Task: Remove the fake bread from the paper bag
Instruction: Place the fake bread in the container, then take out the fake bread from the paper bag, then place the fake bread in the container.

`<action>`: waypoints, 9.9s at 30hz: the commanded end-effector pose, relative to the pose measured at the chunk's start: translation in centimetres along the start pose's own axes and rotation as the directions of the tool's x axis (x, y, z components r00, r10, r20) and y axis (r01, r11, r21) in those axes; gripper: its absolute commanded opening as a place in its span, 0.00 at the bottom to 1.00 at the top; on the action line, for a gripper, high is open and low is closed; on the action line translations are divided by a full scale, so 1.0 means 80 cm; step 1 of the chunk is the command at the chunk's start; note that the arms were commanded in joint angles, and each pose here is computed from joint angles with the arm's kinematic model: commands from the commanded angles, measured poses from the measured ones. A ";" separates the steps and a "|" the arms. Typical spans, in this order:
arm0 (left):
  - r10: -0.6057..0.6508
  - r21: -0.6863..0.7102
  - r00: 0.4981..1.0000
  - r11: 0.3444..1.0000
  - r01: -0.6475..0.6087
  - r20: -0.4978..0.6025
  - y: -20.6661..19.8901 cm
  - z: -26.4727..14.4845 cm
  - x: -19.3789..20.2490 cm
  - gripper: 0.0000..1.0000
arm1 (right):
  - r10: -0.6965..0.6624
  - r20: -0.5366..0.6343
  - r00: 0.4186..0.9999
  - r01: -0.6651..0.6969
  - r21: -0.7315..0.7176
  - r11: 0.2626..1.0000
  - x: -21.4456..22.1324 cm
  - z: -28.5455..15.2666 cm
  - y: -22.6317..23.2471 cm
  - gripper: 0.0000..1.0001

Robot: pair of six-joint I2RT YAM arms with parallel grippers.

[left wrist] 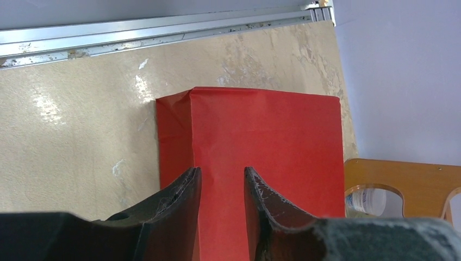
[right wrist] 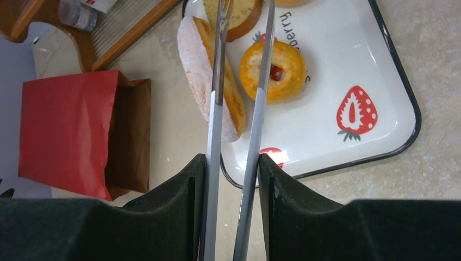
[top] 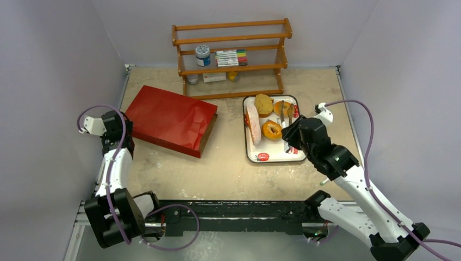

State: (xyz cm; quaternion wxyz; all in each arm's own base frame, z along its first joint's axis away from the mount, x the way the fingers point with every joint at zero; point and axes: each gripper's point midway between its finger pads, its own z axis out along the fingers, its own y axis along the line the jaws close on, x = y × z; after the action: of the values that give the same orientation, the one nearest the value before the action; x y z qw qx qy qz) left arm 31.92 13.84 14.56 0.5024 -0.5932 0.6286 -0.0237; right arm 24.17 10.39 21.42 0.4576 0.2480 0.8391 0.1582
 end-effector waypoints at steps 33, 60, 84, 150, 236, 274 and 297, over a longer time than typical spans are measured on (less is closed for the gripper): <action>-0.131 -0.062 0.991 0.990 0.131 -0.010 0.033 0.040 0.020 0.56 | -0.449 -0.267 0.853 0.220 -0.596 0.772 0.170 -0.007 0.189 0.39; -0.128 0.122 0.992 0.984 0.129 -0.016 -0.033 0.079 0.011 0.00 | -0.500 -0.319 0.806 0.218 -0.625 0.750 0.231 0.037 0.192 0.38; -0.130 0.242 0.990 0.960 0.138 -0.051 -0.088 0.089 0.000 0.00 | -0.428 -0.349 0.834 0.100 -0.667 0.738 0.238 0.061 0.253 0.37; -0.160 0.282 0.983 0.942 0.181 -0.095 -0.079 0.078 0.018 0.00 | 0.118 -0.793 0.598 -0.638 -0.381 0.669 0.269 0.148 0.296 0.39; -0.387 0.096 0.921 0.919 0.382 0.051 -0.004 0.060 0.008 0.47 | 0.318 -0.117 0.941 -0.339 -0.293 0.894 -0.006 -0.070 0.095 0.00; -0.232 0.358 0.959 0.920 0.161 0.164 -0.139 -0.094 -0.047 0.57 | 0.596 -0.054 0.801 -0.585 0.136 0.800 0.096 -0.019 -0.072 0.12; -0.230 0.368 0.965 0.914 0.170 0.126 -0.143 -0.107 -0.032 0.57 | 0.592 -0.057 0.804 -0.581 0.137 0.802 0.081 -0.045 -0.078 0.39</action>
State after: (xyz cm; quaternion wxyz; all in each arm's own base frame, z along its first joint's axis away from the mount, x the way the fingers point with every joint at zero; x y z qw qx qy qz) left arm 33.78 7.79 24.77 0.6269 -0.5642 0.5230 -0.1229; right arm 16.35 9.24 13.83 0.3163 0.5050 0.7650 0.2444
